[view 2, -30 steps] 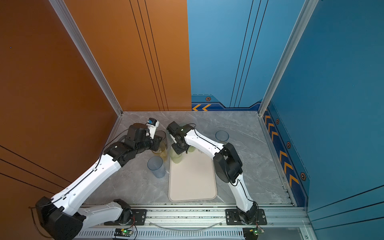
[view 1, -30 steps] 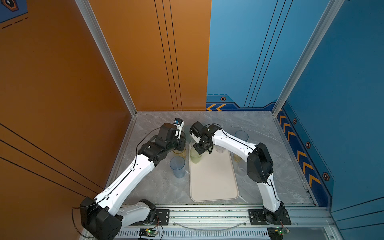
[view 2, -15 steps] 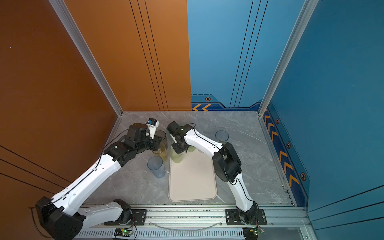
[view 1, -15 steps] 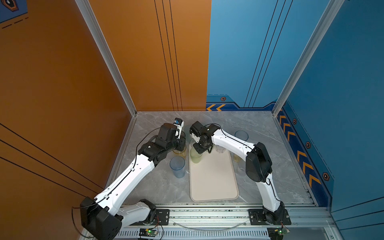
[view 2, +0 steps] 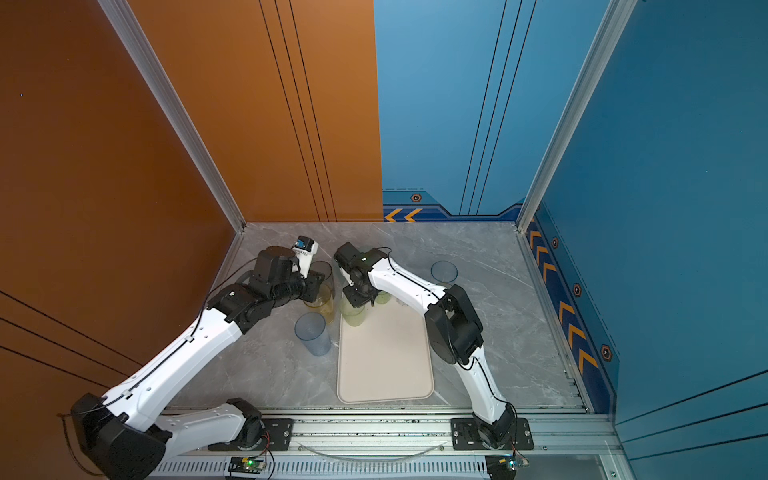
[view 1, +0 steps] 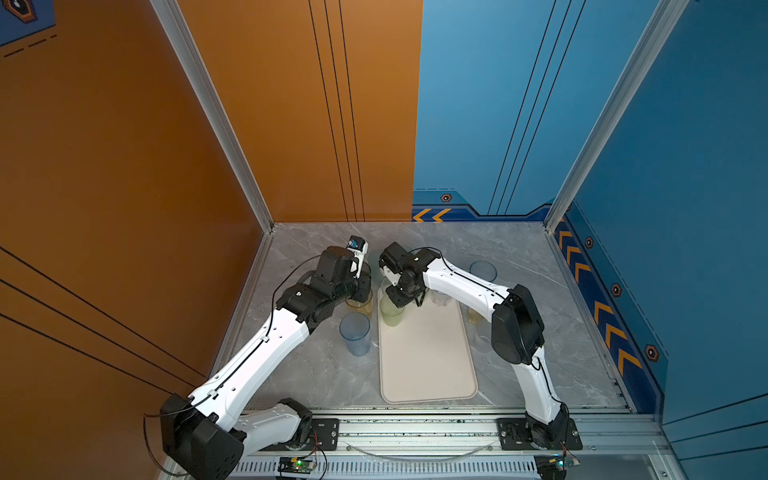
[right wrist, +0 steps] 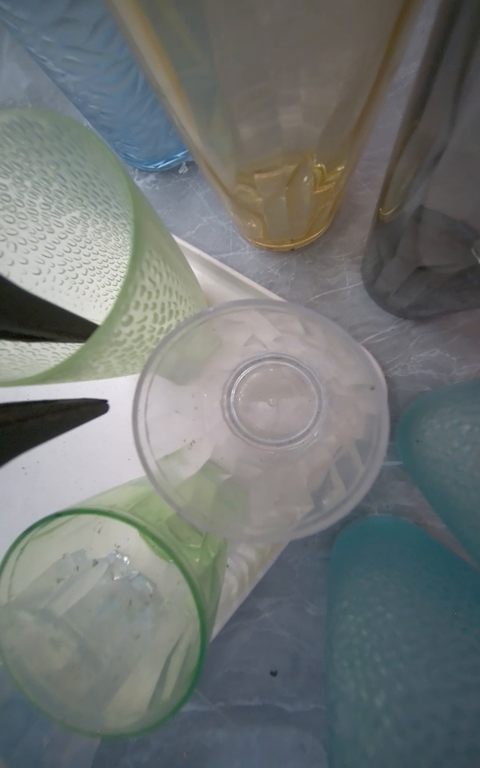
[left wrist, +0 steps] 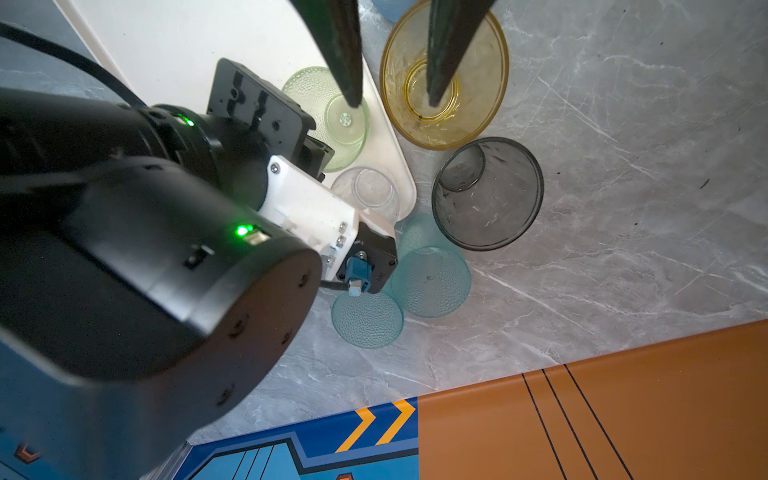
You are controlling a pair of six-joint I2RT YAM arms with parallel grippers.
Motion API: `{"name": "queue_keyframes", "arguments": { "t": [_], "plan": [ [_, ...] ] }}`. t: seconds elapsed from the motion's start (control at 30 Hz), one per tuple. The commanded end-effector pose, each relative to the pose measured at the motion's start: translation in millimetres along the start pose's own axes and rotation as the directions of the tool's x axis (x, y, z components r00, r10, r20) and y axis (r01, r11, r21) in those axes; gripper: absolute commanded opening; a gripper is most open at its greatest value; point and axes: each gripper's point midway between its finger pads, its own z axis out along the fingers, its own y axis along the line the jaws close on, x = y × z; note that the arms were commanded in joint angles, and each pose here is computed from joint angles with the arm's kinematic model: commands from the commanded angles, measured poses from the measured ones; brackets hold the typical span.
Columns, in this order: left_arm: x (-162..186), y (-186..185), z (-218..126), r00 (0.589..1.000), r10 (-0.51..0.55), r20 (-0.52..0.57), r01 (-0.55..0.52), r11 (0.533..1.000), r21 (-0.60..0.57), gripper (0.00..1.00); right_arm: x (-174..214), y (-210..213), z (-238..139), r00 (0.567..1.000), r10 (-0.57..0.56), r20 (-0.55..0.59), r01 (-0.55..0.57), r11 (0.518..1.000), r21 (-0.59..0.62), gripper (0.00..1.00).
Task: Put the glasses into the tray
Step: 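Lower the dotted green cup onto the tray and open the right gripper, then withdraw the right gripper while the left gripper reaches toward the frosted clear cup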
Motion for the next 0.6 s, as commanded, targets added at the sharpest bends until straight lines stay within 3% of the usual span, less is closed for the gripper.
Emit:
{"name": "queue_keyframes", "arguments": {
  "t": [0.0, 0.4, 0.57],
  "plan": [
    [-0.1, 1.6, -1.7, 1.0, 0.006, -0.009, -0.006, 1.0, 0.008, 0.28, -12.7, -0.9, -31.4, 0.996, 0.025, 0.085, -0.023, 1.0, -0.019, 0.26],
    [2.7, 1.4, 1.2, 0.999, 0.025, -0.025, -0.025, 1.0, -0.014, 0.27, -10.1, -15.4, -78.2, 0.976, 0.09, 0.198, -0.079, 0.995, -0.061, 0.28],
    [3.9, -5.4, 2.6, 0.998, 0.055, -0.043, -0.056, 0.998, -0.017, 0.27, -0.7, -31.2, -104.4, 0.948, 0.154, 0.278, -0.137, 0.987, -0.079, 0.28]
  ]
}}
